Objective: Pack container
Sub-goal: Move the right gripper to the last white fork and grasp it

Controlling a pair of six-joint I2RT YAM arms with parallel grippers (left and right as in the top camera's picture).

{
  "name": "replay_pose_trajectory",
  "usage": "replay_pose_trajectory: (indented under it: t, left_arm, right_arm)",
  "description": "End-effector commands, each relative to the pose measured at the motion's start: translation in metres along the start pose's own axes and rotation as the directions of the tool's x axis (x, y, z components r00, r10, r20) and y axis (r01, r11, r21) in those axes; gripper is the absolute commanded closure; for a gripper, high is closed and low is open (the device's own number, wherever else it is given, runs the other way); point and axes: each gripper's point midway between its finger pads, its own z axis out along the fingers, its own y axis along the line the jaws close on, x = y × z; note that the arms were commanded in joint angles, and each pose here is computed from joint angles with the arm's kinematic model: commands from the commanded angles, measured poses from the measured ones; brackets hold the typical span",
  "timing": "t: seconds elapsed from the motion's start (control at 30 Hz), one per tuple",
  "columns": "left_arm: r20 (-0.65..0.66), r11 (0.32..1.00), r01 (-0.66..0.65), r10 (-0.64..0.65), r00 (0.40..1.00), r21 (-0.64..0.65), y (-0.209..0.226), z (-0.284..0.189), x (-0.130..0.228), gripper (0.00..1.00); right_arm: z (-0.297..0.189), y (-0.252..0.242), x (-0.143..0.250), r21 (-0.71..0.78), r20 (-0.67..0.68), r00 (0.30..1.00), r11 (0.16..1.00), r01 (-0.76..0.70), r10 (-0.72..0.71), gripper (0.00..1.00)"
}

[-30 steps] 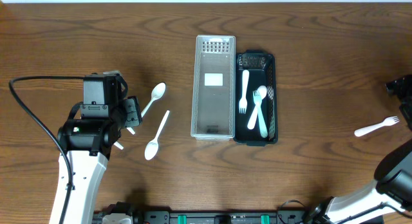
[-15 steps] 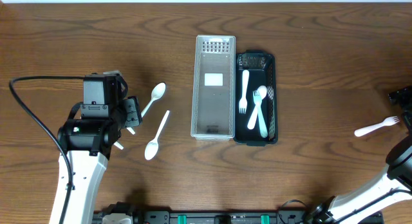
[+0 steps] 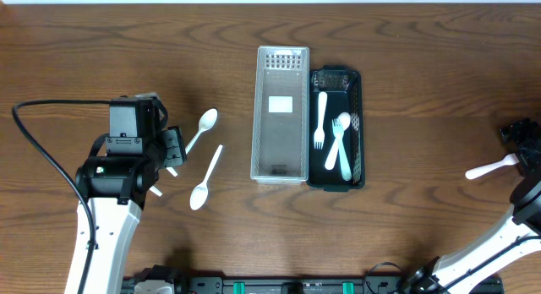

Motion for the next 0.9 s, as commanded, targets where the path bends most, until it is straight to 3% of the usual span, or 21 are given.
replay_pose_trajectory:
  t: [0.0, 0.17, 0.37, 0.87]
  left_arm:
    - [0.015, 1.0, -0.004, 0.004, 1.0, -0.006, 0.001, -0.004, -0.007, 0.37]
    - [0.015, 1.0, -0.004, 0.004, 1.0, -0.006, 0.001, -0.004, -0.007, 0.37]
    - [0.015, 1.0, -0.004, 0.004, 1.0, -0.006, 0.001, -0.004, -0.007, 0.37]
    - [0.015, 1.0, -0.004, 0.004, 1.0, -0.006, 0.001, -0.004, -0.007, 0.37]
  right_arm:
    - [0.005, -0.003, 0.001, 0.005, -0.006, 1.0, 1.0, -0.001, 0.001, 0.16]
    - [0.011, -0.005, 0.006, 0.008, -0.013, 1.0, 1.0, -0.001, 0.001, 0.25]
    - [0.025, -0.011, 0.019, 0.019, -0.033, 0.999, 1.0, 0.001, -0.001, 0.27]
    - [0.029, -0.01, 0.028, 0.003, -0.059, 0.998, 1.0, 0.004, -0.003, 0.55]
